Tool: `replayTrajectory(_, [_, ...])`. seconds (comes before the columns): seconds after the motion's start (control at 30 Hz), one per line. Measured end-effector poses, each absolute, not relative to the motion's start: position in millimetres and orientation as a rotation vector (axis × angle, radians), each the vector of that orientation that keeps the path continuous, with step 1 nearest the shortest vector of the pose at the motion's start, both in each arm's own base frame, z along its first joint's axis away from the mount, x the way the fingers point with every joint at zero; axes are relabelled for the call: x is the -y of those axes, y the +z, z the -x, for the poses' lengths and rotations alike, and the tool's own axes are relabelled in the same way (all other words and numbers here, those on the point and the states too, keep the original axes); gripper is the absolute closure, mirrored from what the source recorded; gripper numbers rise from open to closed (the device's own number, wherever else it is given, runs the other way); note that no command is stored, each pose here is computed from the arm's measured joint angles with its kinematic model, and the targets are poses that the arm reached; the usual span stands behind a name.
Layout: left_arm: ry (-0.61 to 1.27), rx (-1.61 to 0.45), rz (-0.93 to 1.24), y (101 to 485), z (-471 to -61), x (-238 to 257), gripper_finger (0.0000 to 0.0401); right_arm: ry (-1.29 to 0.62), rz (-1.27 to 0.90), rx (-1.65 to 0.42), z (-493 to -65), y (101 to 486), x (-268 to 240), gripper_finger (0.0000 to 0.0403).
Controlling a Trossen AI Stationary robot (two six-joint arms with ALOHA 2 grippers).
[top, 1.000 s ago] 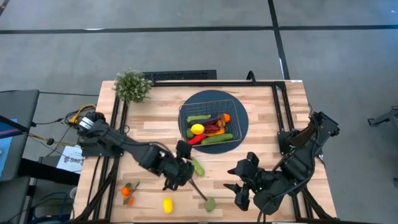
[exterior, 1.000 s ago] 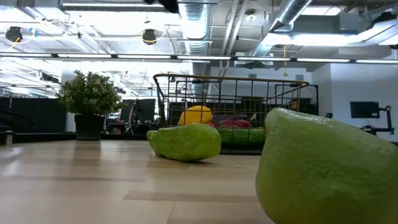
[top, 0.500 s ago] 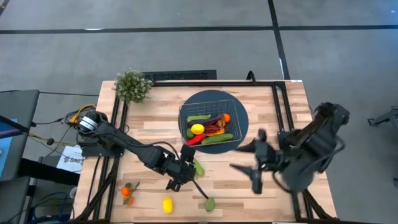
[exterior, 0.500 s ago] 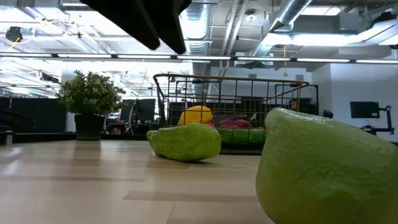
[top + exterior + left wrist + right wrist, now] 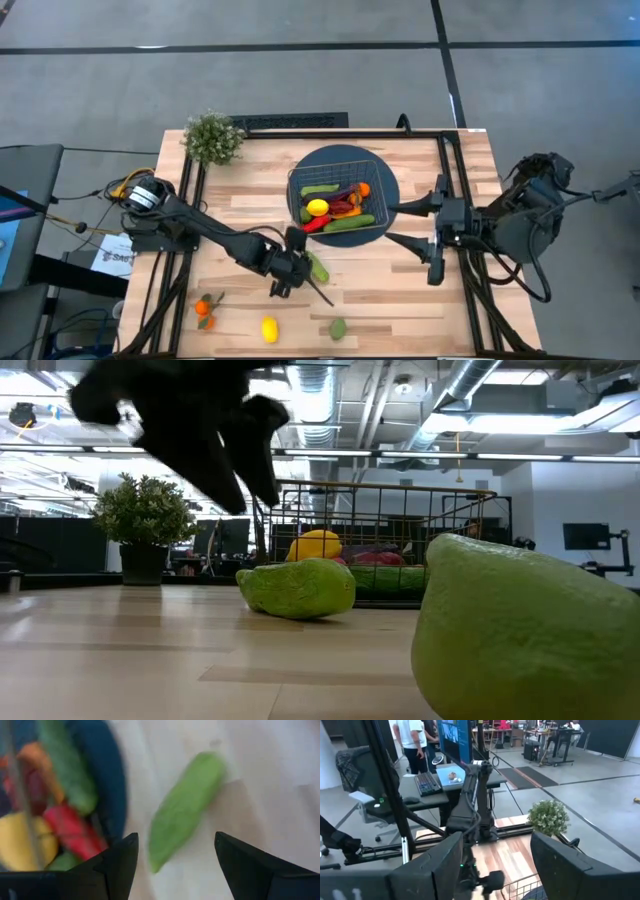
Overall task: Build produce basket
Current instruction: Adjust the wire basket, then put the cucumber into the wire basket
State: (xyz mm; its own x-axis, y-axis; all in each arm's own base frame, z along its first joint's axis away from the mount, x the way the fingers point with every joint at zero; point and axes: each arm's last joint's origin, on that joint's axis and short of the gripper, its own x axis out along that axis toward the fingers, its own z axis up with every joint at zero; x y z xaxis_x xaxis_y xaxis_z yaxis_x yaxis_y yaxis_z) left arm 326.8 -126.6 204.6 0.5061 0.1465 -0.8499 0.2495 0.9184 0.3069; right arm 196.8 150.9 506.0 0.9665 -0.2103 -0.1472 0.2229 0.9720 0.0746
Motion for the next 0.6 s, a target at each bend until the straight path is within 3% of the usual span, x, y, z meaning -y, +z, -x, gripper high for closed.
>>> replayTrajectory(0.37, [0.14,-1.065,-0.354,197.7,-338.7,77.1,0.0152,-0.212,-0.09,-0.143,-196.8,505.4,-152.1,0.0148])
replayTrajectory(0.6, [0.126,-1.078,-0.268,197.3,-342.1,64.7,0.0152,-0.209,-0.091,-0.143,-196.7,505.4,-152.3,0.0148])
